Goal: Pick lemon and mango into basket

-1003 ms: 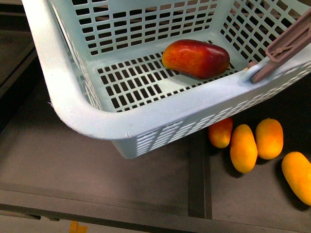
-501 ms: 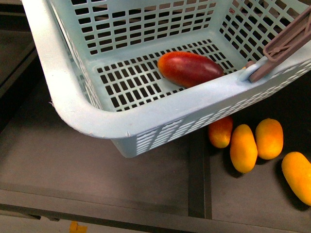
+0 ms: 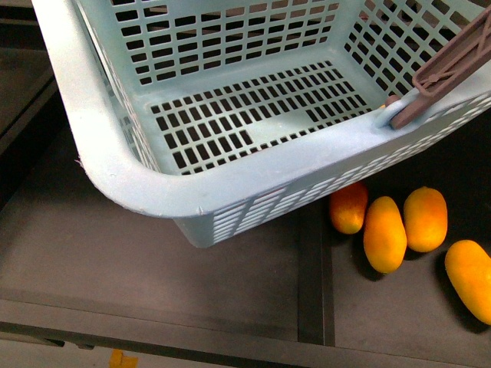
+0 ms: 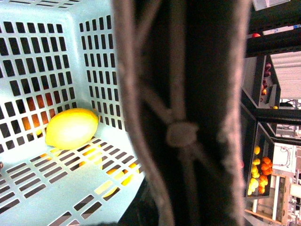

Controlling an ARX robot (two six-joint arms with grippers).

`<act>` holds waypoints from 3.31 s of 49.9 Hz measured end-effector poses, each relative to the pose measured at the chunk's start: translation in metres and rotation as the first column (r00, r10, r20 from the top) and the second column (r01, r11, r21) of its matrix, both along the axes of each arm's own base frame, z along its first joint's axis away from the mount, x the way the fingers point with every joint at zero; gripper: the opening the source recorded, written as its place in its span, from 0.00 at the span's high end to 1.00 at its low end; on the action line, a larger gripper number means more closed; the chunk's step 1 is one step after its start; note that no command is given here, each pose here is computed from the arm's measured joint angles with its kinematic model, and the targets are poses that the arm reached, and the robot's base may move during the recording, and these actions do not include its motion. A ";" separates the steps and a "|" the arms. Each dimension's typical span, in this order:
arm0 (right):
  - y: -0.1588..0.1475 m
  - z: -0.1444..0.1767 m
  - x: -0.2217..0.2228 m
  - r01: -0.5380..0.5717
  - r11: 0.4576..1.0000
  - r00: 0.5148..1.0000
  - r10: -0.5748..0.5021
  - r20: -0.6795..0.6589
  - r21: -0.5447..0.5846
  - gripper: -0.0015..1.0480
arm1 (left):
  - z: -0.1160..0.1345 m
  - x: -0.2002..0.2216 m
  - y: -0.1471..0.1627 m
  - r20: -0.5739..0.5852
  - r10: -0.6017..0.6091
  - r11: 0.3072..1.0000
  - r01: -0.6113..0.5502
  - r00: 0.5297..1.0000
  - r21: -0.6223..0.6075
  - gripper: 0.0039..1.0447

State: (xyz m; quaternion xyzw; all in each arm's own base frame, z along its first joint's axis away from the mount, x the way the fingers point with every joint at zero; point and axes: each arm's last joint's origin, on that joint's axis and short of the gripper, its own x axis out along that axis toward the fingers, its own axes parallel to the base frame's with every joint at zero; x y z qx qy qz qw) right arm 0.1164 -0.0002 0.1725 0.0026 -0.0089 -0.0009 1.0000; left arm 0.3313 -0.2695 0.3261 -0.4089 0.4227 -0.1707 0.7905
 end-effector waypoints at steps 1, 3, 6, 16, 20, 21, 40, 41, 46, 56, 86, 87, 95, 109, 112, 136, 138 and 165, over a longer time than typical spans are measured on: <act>0.000 0.000 0.000 0.000 1.000 1.000 0.000 -0.001 0.000 0.98 | 0.000 0.000 0.000 0.000 0.000 1.000 0.000 1.000 0.000 0.96; 0.000 0.000 -0.001 0.000 1.000 1.000 0.000 0.000 0.000 0.98 | 0.000 0.000 0.000 -0.001 0.000 1.000 0.000 1.000 -0.001 0.96; 0.000 0.000 -0.003 0.000 1.000 1.000 0.000 0.000 0.000 0.98 | 0.000 0.000 0.000 0.000 -0.001 1.000 0.001 1.000 0.000 0.96; 0.000 0.000 -0.006 0.000 1.000 1.000 0.000 0.000 0.000 0.98 | 0.000 0.000 0.000 0.000 -0.001 1.000 0.001 1.000 0.000 0.96; 0.000 0.000 -0.007 0.000 1.000 1.000 0.000 0.000 0.000 0.98 | 0.000 0.000 0.000 0.000 -0.001 1.000 0.001 1.000 0.000 0.96; 0.000 0.000 -0.008 0.000 1.000 1.000 0.000 0.000 0.000 0.98 | 0.000 0.000 0.000 0.000 0.000 1.000 0.000 1.000 0.000 0.96; 0.000 -0.003 -0.019 0.000 1.000 1.000 0.000 -0.005 -0.002 0.93 | 0.000 0.000 0.000 -0.002 -0.002 1.000 0.002 1.000 -0.002 0.96; 0.000 -0.003 -0.019 0.000 1.000 1.000 0.000 -0.005 -0.002 0.90 | 0.000 0.000 0.000 -0.002 -0.002 1.000 0.002 1.000 -0.002 0.96; 0.000 -0.003 -0.019 0.000 1.000 1.000 0.000 -0.005 -0.002 0.72 | 0.000 0.000 0.000 0.002 -0.001 1.000 0.001 1.000 0.002 0.96; 0.000 -0.003 -0.019 0.000 1.000 1.000 0.000 -0.005 -0.002 0.45 | 0.000 0.000 0.000 0.002 -0.001 1.000 0.001 1.000 0.002 0.96; 0.000 -0.003 -0.019 0.000 1.000 1.000 0.000 -0.004 -0.002 0.08 | -0.052 0.069 0.047 -0.130 0.774 0.612 -0.785 0.619 -0.092 0.96; 0.000 -0.003 -0.019 0.000 1.000 1.000 0.000 -0.004 -0.002 0.08 | -0.056 0.073 0.048 -0.140 0.778 0.606 -0.790 0.613 -0.089 0.96; 0.000 -0.003 -0.019 0.000 1.000 1.000 0.000 -0.004 -0.002 0.08 | -0.094 0.108 0.055 -0.206 0.794 0.575 -0.816 0.573 -0.055 0.96; 0.000 -0.003 -0.019 0.000 1.000 1.000 0.000 -0.004 -0.002 0.08 | -0.133 0.147 0.069 -0.222 0.826 0.533 -0.846 0.518 0.012 0.96; 0.000 -0.003 -0.019 0.000 1.000 1.000 0.000 -0.004 -0.002 0.08 | -0.141 0.149 0.067 -0.240 0.818 0.543 -0.839 0.523 0.020 0.96; 0.000 -0.003 -0.019 0.000 1.000 1.000 0.000 -0.004 -0.002 0.08 | -0.166 0.114 0.056 -0.285 0.742 0.651 -0.753 0.606 0.094 0.75; 0.000 -0.003 -0.019 0.000 1.000 1.000 0.000 -0.004 -0.002 0.08 | -0.163 0.112 0.056 -0.278 0.748 0.645 -0.759 0.603 0.090 0.70; 0.000 -0.003 -0.019 0.000 1.000 1.000 0.000 -0.004 -0.002 0.08 | -0.114 0.031 0.092 0.171 0.685 0.721 -0.693 0.708 -0.019 0.25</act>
